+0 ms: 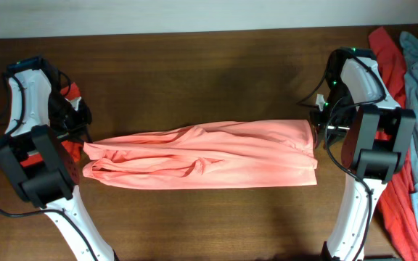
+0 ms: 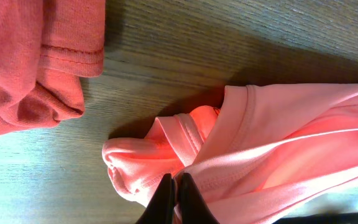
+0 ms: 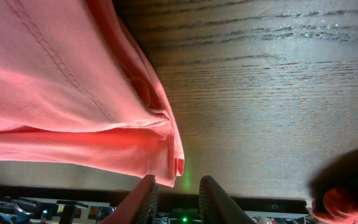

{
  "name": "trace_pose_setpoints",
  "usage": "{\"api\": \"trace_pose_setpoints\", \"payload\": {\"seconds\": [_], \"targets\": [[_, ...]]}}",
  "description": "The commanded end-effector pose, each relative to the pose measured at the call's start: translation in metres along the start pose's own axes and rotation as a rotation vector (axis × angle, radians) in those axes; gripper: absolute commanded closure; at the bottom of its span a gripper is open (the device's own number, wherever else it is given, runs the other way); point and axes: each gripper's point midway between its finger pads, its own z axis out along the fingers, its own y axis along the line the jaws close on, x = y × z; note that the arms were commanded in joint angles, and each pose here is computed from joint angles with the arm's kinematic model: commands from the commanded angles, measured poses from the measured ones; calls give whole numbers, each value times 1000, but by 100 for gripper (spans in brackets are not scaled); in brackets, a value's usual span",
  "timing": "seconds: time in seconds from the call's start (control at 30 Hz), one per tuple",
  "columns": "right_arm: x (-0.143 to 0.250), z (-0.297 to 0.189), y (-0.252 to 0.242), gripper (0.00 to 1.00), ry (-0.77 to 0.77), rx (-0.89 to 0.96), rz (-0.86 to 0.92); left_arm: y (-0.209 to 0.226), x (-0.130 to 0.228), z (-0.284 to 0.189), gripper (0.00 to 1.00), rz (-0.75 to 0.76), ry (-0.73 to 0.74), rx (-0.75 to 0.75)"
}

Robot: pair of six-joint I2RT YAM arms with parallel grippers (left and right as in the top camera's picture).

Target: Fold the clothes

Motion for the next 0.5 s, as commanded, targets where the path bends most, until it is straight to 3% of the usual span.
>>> {"api": "trace_pose_setpoints", "payload": {"seconds": [0.0, 0.13, 0.23, 0.47], "targets": [[6, -11, -2, 73, -30, 1, 5, 5, -1, 0, 97, -13, 4, -12], [5, -11, 8, 74, -37, -54, -45, 5, 0, 0, 97, -14, 7, -12], [-1, -12, 7, 80, -64, -52, -47, 3, 0, 0, 97, -14, 7, -1], [-10, -14, 7, 81, -103, -50, -50, 4, 6, 0, 97, -17, 33, -9]]}}
